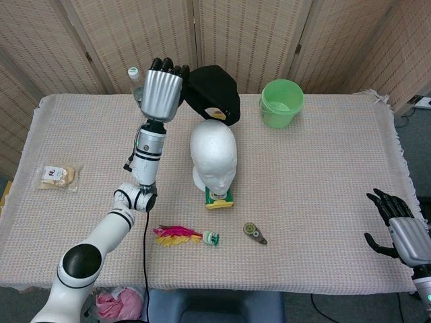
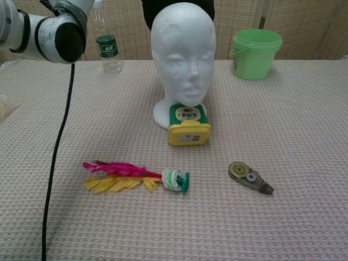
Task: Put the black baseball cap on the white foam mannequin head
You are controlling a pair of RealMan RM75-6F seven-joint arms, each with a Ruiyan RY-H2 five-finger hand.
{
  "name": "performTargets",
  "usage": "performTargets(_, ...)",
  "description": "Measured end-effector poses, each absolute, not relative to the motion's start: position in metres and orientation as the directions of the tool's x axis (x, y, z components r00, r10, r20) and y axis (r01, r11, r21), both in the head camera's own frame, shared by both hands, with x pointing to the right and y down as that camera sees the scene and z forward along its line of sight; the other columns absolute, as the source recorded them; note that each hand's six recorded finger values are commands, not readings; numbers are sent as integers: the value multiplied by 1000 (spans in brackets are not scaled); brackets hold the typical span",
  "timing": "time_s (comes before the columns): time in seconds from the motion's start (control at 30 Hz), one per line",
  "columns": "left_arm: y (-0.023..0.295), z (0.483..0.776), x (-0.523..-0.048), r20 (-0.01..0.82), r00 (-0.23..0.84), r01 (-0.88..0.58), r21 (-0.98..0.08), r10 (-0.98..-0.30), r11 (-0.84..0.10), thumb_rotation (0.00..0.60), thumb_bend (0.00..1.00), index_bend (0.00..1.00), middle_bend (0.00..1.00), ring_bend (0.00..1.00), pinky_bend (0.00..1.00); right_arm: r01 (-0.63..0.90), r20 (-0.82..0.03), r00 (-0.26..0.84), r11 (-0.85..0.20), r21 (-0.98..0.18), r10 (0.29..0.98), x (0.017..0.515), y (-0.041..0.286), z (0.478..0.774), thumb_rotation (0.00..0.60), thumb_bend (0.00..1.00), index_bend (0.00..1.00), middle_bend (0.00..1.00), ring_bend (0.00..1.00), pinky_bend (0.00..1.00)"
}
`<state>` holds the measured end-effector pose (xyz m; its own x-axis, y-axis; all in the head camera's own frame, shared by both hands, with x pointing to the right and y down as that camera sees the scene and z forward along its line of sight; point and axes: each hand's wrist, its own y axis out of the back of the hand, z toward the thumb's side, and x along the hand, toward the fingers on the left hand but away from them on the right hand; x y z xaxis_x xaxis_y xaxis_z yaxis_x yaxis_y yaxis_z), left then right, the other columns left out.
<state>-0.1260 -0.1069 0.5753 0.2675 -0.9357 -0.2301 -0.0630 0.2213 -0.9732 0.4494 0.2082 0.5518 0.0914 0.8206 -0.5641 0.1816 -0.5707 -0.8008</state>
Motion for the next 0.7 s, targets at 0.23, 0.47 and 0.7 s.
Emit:
performTargets(0.23,-96,570,-127,-278,267,-53,-960,-923,274,600,509,583,715,456,469,182,-564,115,-575,-797,818,446,211,549,600,304,0,0,0,0)
performTargets(0.47,-78,563,-121,-316,279,-69,-949,-907,309,600,509,597,735,464,474,180,-558,137,-575,-798,818,442,214,546,600,304,0,0,0,0)
performTargets(0.7,-52,552,-109,-325,302,-67,-945,-896,320,600,508,603,747,472,482,177,-556,168,-579,-795,814,437,218,543,600,304,0,0,0,0)
